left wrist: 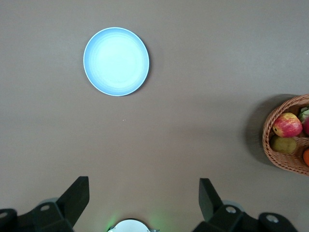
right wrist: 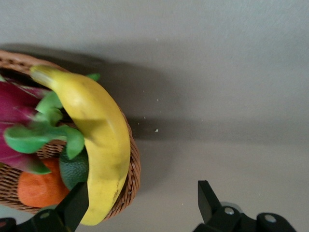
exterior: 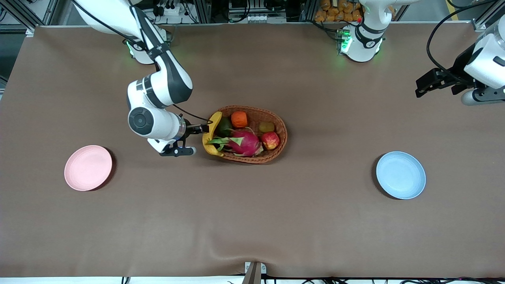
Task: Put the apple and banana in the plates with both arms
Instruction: 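Reach the right gripper to the yellow banana in the basket and grasp it, then carry the banana to the pink plate while the left gripper reaches the apple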
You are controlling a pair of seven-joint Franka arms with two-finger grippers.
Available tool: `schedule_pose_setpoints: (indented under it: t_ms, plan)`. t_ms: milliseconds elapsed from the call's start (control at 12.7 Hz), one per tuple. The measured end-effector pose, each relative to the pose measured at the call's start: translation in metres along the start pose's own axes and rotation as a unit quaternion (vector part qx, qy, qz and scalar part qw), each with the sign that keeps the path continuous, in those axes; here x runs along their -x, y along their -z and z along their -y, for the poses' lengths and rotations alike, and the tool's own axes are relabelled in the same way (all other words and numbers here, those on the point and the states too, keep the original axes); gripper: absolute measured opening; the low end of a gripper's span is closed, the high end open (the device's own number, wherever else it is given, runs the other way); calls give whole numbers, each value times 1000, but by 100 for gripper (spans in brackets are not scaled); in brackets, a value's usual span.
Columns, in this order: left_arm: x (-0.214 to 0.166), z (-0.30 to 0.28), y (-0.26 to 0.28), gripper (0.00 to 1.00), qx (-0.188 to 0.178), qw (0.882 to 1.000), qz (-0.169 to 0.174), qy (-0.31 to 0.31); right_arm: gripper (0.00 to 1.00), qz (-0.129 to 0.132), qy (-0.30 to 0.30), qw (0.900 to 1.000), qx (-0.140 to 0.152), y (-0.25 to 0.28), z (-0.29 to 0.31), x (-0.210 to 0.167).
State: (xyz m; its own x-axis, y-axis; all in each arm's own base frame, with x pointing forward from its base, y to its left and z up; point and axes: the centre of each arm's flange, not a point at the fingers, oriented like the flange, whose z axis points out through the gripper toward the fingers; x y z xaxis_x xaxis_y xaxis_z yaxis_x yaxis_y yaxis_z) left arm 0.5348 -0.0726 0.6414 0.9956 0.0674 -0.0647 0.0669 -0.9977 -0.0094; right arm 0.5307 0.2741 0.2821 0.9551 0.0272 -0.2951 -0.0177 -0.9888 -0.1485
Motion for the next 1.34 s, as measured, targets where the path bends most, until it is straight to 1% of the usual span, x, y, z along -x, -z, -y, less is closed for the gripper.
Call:
schedule_pose_setpoints:
  t_ms: [157, 393, 628, 707, 942, 1021, 1178, 1257, 1335]
  plan:
    - [1, -8, 0, 100, 0, 1000, -2, -8, 100, -4, -15, 1000, 2, -5, 14, 6]
    - [-1, -22, -5, 100, 0, 1000, -3, -20, 100, -25, -36, 999, -2, -8, 30, 10]
    - [-4, -31, -12, 100, 0, 1000, 3, -28, 100, -47, -50, 998, -7, -18, 34, 6]
    - [-4, -31, -13, 100, 0, 1000, 4, -28, 100, -50, -51, 997, -6, -23, 33, 4]
    - [-4, -31, -12, 100, 0, 1000, 3, -28, 100, -46, -54, 997, -2, -36, 30, 0]
    - [-4, -31, -12, 100, 0, 1000, 3, -28, 91, -45, -55, 997, -1, -39, 29, -1]
    - [-4, -31, -12, 100, 0, 1000, 3, -28, 66, -46, -55, 997, -1, -41, 28, -3]
    - [-4, -31, -12, 100, 0, 1000, 3, -29, 56, -47, -56, 997, -1, -41, 28, -3]
    - [-4, -33, -12, 100, 0, 1000, 3, -30, 43, -49, -56, 997, -2, -40, 28, -4]
